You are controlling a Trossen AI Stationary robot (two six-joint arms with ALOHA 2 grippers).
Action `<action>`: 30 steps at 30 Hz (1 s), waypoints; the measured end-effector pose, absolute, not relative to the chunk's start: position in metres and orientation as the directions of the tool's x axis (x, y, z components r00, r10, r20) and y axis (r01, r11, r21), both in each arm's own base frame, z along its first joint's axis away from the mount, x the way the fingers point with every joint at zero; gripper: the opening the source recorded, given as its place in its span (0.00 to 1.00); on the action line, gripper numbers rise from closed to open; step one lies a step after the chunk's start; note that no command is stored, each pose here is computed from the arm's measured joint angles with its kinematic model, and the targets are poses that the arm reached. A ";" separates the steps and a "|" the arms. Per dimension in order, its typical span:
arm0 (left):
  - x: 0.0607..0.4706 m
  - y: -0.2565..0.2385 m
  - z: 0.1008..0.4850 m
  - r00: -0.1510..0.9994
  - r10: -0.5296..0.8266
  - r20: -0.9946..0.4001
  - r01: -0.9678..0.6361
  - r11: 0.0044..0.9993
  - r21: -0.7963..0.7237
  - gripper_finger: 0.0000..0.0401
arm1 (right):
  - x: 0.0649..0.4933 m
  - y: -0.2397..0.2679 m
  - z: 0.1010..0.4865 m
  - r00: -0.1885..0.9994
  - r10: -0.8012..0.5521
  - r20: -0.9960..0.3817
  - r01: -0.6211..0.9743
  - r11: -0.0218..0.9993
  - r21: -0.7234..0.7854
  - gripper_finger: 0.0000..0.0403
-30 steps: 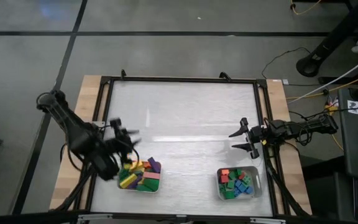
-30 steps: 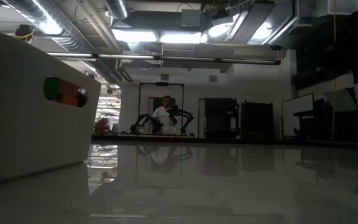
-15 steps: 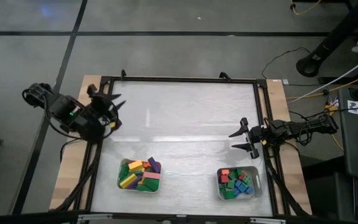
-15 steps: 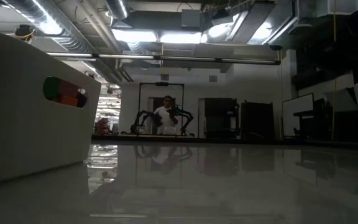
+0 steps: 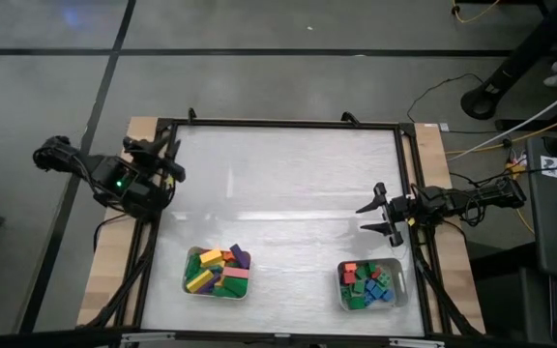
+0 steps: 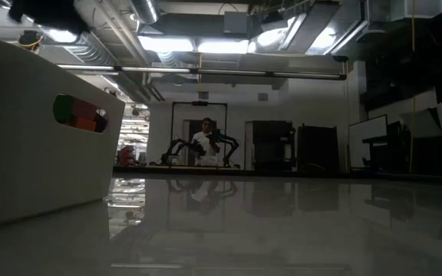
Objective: Sort blocks by size
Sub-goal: Return to Home Position
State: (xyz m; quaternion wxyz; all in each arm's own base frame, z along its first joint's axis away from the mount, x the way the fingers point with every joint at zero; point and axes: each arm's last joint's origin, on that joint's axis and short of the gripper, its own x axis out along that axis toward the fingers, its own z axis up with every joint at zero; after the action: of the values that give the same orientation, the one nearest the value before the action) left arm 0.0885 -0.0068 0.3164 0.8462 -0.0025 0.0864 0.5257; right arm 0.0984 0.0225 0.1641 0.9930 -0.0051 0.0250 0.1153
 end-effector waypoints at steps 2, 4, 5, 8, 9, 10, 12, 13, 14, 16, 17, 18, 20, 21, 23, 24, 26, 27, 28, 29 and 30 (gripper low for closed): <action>0.081 -0.005 0.298 0.438 0.886 -0.151 -0.897 0.443 0.000 0.33 | 0.098 0.022 0.164 0.972 0.228 -0.051 -0.229 0.973 -0.005 0.53; 0.078 -0.004 0.282 0.450 0.880 -0.151 -0.893 0.441 -0.094 0.33 | 0.098 0.022 0.164 0.972 0.228 -0.051 -0.229 0.973 -0.005 0.53; 0.077 -0.004 0.274 0.459 0.875 -0.153 -0.887 0.443 -0.128 0.33 | 0.098 0.022 0.164 0.972 0.228 -0.051 -0.229 0.973 -0.006 0.53; 0.083 -0.008 0.252 0.496 0.850 -0.180 -0.865 0.465 -0.189 0.33 | 0.098 0.022 0.164 0.972 0.228 -0.051 -0.228 0.974 -0.006 0.53; 0.086 -0.010 0.245 0.509 0.839 -0.191 -0.858 0.476 -0.195 0.33 | 0.098 0.022 0.164 0.972 0.228 -0.051 -0.229 0.973 -0.007 0.53; 0.089 -0.012 0.239 0.523 0.828 -0.201 -0.849 0.484 -0.212 0.33 | 0.098 0.022 0.164 0.972 0.228 -0.051 -0.229 0.973 -0.007 0.53; 0.097 -0.016 0.228 0.552 0.803 -0.226 -0.832 0.510 -0.218 0.33 | 0.098 0.022 0.164 0.972 0.228 -0.051 -0.229 0.974 -0.008 0.53; 0.101 -0.017 0.223 0.566 0.789 -0.237 -0.823 0.525 -0.219 0.33 | 0.098 0.022 0.164 0.972 0.228 -0.051 -0.228 0.974 -0.008 0.53; 0.105 -0.018 0.218 0.582 0.774 -0.249 -0.812 0.539 -0.222 0.33 | 0.098 0.022 0.164 0.972 0.228 -0.050 -0.228 0.974 -0.009 0.53; 0.113 -0.018 0.210 0.614 0.739 -0.276 -0.789 0.576 -0.214 0.33 | 0.098 0.022 0.164 0.973 0.228 -0.048 -0.228 0.974 -0.009 0.53; 0.117 -0.018 0.206 0.633 0.718 -0.289 -0.774 0.597 -0.211 0.33 | 0.098 0.022 0.164 0.973 0.228 -0.048 -0.228 0.974 -0.009 0.53; 0.121 -0.017 0.204 0.656 0.693 -0.297 -0.754 0.621 -0.214 0.33 | 0.098 0.022 0.164 0.973 0.228 -0.048 -0.228 0.974 -0.009 0.53; 0.129 -0.013 0.202 0.705 0.641 -0.303 -0.706 0.675 -0.215 0.33 | 0.098 0.022 0.164 0.973 0.228 -0.047 -0.228 0.974 -0.009 0.53; 0.132 -0.011 0.202 0.735 0.608 -0.300 -0.673 0.710 -0.209 0.33 | 0.098 0.022 0.164 0.973 0.227 -0.047 -0.228 0.974 -0.009 0.53; 0.138 -0.005 0.202 0.794 0.538 -0.281 -0.596 0.780 -0.190 0.33 | 0.098 0.022 0.164 0.973 0.227 -0.047 -0.228 0.974 -0.009 0.53; 0.140 -0.001 0.202 0.819 0.507 -0.270 -0.560 0.810 -0.176 0.33 | 0.098 0.022 0.164 0.973 0.227 -0.047 -0.228 0.974 -0.009 0.53; 0.142 0.007 0.202 0.841 0.471 -0.266 -0.520 0.839 -0.162 0.33 | 0.098 0.022 0.164 0.973 0.227 -0.047 -0.228 0.974 -0.008 0.53; 0.143 0.012 0.202 0.847 0.458 -0.268 -0.509 0.844 -0.166 0.33 | 0.098 0.022 0.164 0.973 0.227 -0.047 -0.228 0.974 -0.008 0.53; 0.143 0.016 0.202 0.852 0.447 -0.274 -0.500 0.850 -0.166 0.33 | 0.098 0.022 0.164 0.973 0.227 -0.047 -0.228 0.974 -0.007 0.53; 0.142 0.020 0.202 0.856 0.432 -0.285 -0.489 0.855 -0.173 0.33 | 0.098 0.022 0.164 0.973 0.227 -0.046 -0.228 0.974 -0.007 0.53; 0.142 0.023 0.201 0.863 0.409 -0.295 -0.470 0.864 -0.179 0.33 | 0.098 0.022 0.164 0.973 0.227 -0.047 -0.228 0.974 -0.007 0.53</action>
State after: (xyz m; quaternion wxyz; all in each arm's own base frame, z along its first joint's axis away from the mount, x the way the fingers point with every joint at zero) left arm 0.1420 0.0228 0.2012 0.9574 -0.1232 0.1248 0.2296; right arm 0.0984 0.0224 0.1644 0.9931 -0.0064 0.0228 0.1145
